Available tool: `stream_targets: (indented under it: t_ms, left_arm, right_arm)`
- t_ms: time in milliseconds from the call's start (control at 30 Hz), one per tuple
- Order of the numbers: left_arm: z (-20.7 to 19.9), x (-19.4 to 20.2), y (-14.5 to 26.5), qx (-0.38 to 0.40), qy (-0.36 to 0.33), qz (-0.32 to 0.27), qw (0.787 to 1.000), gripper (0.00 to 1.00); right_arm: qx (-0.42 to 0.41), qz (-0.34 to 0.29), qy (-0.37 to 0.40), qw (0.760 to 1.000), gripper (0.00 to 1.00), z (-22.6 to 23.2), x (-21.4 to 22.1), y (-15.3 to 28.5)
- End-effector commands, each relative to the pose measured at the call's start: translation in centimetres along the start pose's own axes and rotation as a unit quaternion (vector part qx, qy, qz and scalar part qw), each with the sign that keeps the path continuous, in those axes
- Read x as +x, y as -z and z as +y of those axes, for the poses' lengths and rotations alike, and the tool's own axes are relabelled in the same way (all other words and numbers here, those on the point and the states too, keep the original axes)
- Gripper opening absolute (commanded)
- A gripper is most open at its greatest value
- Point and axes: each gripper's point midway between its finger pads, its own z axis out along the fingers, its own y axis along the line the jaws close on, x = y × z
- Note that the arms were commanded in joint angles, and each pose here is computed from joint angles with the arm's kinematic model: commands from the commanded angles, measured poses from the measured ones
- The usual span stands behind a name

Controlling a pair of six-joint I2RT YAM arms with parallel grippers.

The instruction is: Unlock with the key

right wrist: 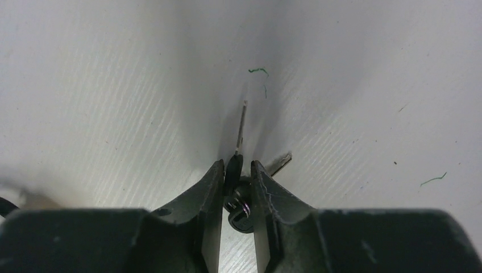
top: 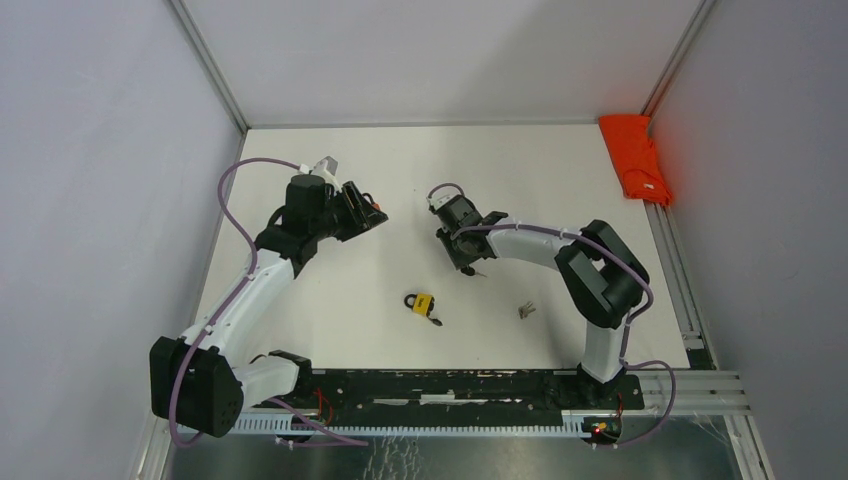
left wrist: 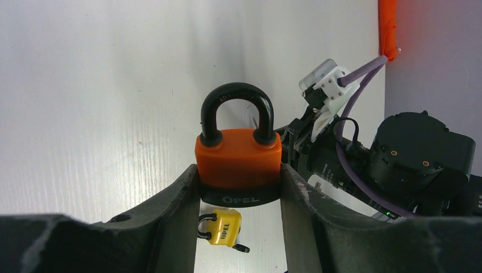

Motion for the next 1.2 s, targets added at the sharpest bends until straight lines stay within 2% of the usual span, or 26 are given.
stream_targets:
  t_ms: [0,100,200,433,667,767,900,1167]
  left_arm:
    - [-1.8,-2.2,0.9,0.031,-0.03,-0.038,0.998,0.02]
    - [-1.8,-2.1,0.9,0.031,-0.029,-0.038,0.998,0.02]
    - [-1.9,-2.2,0.9,0.032,-0.029,-0.038,0.998,0.02]
    - [-1.9,-2.3,1.2,0.03,-0.031,-0.042,0.998,0.02]
    - [-2.3,-2.8,1.8,0.032,-0.043,-0.048,0.997,0.02]
    - [-3.1,-3.5,2.3,0.042,-0.054,-0.053,0.996,0.02]
    - [-5.8,-4.3,3.2,0.096,-0.072,-0.05,0.991,0.02]
    - [-11.8,-4.8,6.3,0.204,-0.063,0.015,0.977,0.02]
  right_arm:
    - [0.007,0.045,-0.003,0.999,0.27,-0.5,3.4,0.3]
    - [0.013,0.049,-0.004,0.999,0.21,-0.8,4.0,0.4]
    - [0.021,0.051,-0.005,0.998,0.0,-1.1,4.5,0.3]
    - [0.024,0.016,0.0,1.0,0.0,-1.4,3.4,1.0]
    - [-0.076,-0.073,0.019,0.994,0.0,0.6,-0.3,4.7]
    - [-0.2,-0.144,0.013,0.969,0.0,3.4,-2.0,7.8]
    - [-0.296,-0.209,0.036,0.931,0.0,6.1,-3.3,11.9]
    - [-0.379,-0.312,0.066,0.869,0.0,8.7,-5.9,18.7]
